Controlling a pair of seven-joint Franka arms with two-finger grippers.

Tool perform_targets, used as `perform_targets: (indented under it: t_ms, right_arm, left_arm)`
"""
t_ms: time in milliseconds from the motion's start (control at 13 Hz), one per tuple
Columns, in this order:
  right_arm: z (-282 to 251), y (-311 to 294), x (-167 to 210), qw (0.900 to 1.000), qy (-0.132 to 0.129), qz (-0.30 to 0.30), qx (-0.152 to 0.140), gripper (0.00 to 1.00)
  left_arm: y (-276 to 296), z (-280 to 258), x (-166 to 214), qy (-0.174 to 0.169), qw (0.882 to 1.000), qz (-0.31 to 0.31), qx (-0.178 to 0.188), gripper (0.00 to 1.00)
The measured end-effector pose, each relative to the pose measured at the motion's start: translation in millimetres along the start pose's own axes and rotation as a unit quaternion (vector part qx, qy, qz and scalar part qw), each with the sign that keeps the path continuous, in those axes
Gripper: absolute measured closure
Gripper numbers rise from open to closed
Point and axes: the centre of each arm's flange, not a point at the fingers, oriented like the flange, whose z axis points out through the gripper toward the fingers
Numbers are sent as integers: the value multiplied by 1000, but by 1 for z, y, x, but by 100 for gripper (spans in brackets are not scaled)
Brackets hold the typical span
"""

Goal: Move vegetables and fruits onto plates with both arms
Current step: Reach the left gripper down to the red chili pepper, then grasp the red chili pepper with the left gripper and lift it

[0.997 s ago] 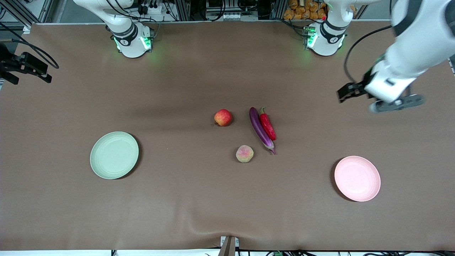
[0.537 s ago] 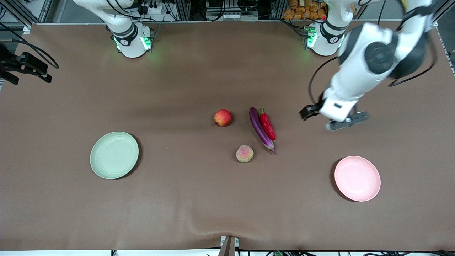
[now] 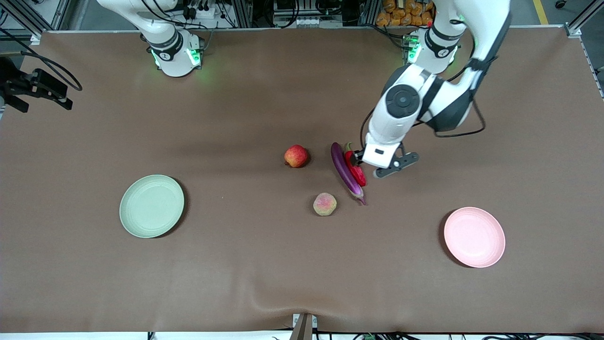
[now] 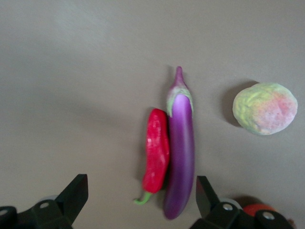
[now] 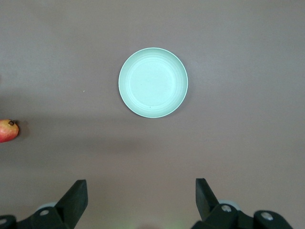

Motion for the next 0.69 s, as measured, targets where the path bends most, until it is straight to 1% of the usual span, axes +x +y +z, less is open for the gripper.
perform_targets:
  t_ms: [77,153,230,307,383,537,690]
  right_arm:
    - [0,0,0,1000,0,0,0,0]
    - [0,0,0,1000,0,0,0,0]
    - [0,0,0,1000,0,0,0,0]
    - [0,0,0,1000,0,0,0,0]
    - [0,0,0,1000,0,0,0,0]
    - [0,0,0,1000,0,0,0,0]
    - [0,0,0,1000,0,0,0,0]
  left_arm:
    - [1,15,-5,2,1000,-7,-5,0]
    - [1,30,-10,4,1000,-12,-6,4]
    - [1,43,-15,7,1000,-17,-3,4]
    - [2,54,-18,13,1000,-22,0,11]
    - [3,64,-21,20,999,-30,3,11]
    - [4,83,-25,29,999,-44,12,18]
    - [5,98,-31,26,998,-45,20,18]
